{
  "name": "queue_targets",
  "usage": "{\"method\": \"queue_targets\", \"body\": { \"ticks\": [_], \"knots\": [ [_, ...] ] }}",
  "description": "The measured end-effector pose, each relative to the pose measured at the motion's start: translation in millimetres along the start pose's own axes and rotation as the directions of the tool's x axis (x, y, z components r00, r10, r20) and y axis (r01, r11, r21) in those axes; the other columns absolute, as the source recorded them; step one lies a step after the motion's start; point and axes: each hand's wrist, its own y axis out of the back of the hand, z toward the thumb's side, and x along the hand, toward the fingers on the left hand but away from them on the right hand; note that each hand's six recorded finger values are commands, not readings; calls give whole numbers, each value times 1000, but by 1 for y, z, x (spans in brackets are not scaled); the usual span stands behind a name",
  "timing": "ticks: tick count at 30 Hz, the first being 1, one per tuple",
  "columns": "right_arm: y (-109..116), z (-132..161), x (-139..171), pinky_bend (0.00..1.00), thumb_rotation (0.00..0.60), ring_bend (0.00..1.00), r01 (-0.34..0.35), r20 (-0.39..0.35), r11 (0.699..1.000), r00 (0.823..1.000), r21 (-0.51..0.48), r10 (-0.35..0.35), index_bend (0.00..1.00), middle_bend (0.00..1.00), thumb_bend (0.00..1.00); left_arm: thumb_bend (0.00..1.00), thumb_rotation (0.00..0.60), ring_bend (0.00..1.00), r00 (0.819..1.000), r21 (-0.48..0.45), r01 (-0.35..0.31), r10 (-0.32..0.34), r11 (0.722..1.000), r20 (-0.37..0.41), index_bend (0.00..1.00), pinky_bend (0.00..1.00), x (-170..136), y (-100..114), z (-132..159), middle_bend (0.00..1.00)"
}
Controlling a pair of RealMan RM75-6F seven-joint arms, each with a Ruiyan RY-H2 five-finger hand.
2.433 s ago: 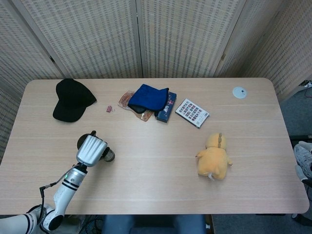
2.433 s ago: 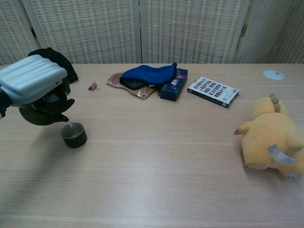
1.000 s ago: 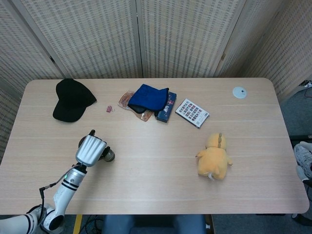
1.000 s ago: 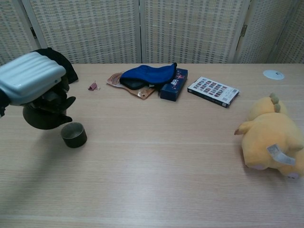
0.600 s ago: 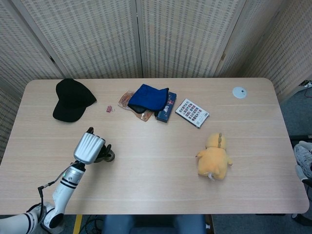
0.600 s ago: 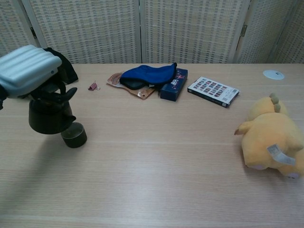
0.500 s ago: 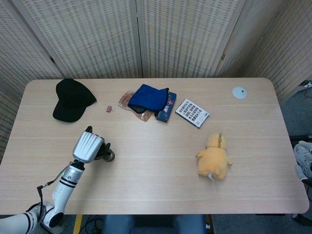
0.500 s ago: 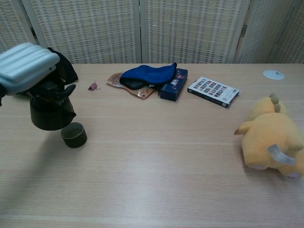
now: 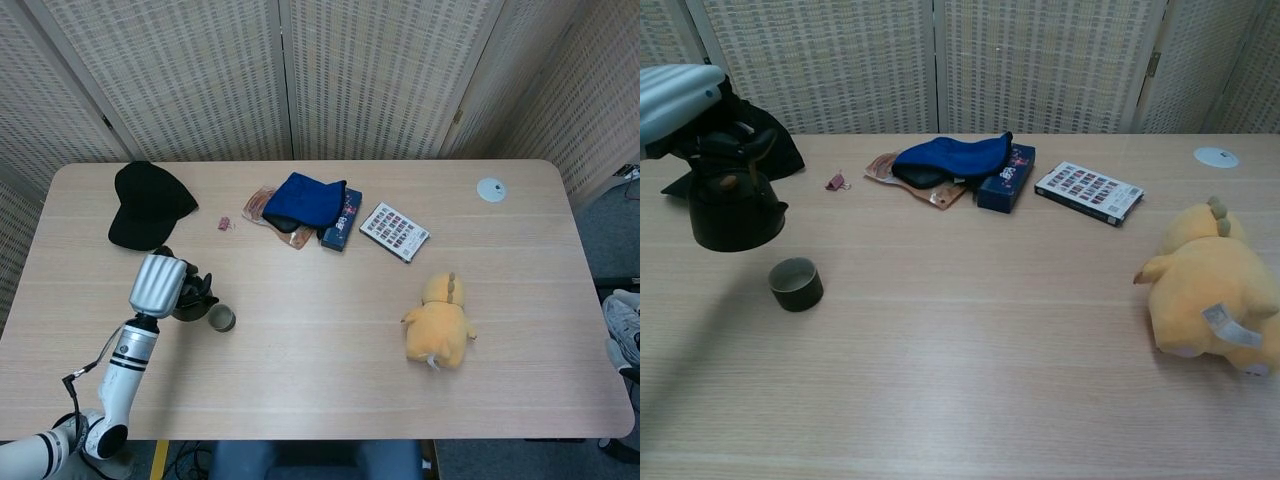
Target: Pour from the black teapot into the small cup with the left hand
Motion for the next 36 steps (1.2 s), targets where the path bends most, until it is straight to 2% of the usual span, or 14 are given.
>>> {"method": "queue_targets", "body": {
  "ticks": [4,9,19,21,28,36],
  "knots": [
    [0,0,0,158,600,188,0,-1,1000,1000,1,0,249,284,301,467,263,986,1000,-66,5,-7,998,-25,1000,432,1,0,-9,1000],
    [-1,1,-1,158,600,187,-2,0,1000,1000,1,2,249,284,302,466,259,981,998,-129,15,-22,992,-50,1000,432,2,-6,-20,1000],
    [-3,0,-1,158,600,187,-9,6,1000,1000,2,9,249,284,302,466,235,969,995,-144,31,-44,989,-86,1000,433,3,-22,-42,1000],
    [-3,-1,-1,158,600,188,-10,6,1000,1000,1,10,249,284,301,467,202,967,995,-143,35,-49,989,-92,1000,433,3,-24,-45,1000],
    [-6,-2,-2,158,600,188,-16,8,1000,1000,-1,16,249,284,302,464,11,955,990,-139,60,-76,988,-115,1000,432,5,-33,-57,1000],
    [-7,-2,-2,158,600,187,-18,9,1000,1000,-3,18,250,284,301,371,0,946,988,-131,68,-86,989,-132,1000,432,6,-36,-66,1000]
  ]
}}
